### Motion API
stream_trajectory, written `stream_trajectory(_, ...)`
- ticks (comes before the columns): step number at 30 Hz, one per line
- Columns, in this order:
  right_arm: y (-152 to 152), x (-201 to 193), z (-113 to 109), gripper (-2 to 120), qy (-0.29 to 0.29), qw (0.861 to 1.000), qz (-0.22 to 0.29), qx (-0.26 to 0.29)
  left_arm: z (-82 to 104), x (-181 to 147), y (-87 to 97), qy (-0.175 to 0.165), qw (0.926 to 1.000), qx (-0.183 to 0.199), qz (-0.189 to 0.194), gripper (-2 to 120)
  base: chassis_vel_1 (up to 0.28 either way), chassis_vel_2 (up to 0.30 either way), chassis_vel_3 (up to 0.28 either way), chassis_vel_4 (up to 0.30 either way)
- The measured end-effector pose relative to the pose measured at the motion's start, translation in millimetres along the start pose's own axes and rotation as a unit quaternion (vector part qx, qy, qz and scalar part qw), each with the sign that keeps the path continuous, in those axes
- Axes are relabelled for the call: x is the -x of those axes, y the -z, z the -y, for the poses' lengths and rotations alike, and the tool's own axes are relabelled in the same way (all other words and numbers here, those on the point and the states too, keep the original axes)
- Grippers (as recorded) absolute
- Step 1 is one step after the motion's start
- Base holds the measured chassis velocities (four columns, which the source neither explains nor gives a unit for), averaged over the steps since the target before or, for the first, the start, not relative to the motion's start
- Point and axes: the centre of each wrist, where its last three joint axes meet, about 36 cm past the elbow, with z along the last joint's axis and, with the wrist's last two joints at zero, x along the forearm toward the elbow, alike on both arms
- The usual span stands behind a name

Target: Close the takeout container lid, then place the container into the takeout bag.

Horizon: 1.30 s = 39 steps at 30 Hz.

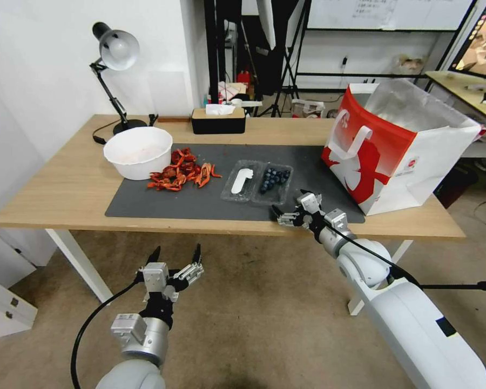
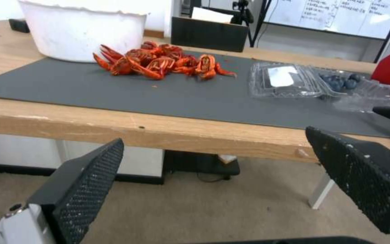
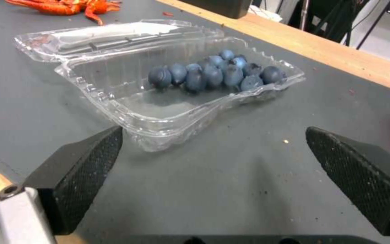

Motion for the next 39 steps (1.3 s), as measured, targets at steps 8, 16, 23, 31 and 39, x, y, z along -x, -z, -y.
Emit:
stream_trajectory(8,-1,1,5,100,-0.006,1.0,-0.001,0.002,-0.2,-1,-1.0,0.001,1.0,0.0,0.002,100,0.0,0.0,0.0,0.0)
stream_trajectory(16,-2,0,12,100,-0.014,1.0,-0.003,0.003,0.4,-1,-3.6,0.0,1.0,-0.001,0.001,100,0.0,0.0,0.0,0.0)
stream_trajectory(23,-5,-2,22,100,-0.023,1.0,-0.003,0.009,1.3,-2,-5.3,-0.001,1.0,-0.002,0.001,100,0.0,0.0,0.0,0.0)
stream_trajectory(31,-6,-3,28,100,-0.027,1.0,-0.006,0.009,1.5,-1,-5.9,-0.002,1.0,-0.002,0.001,100,0.0,0.0,0.0,0.0)
stream_trajectory(39,-7,-2,31,100,-0.028,1.0,-0.006,0.01,1.5,-1,-6.5,-0.001,1.0,-0.002,0.0,100,0.0,0.0,0.0,0.0)
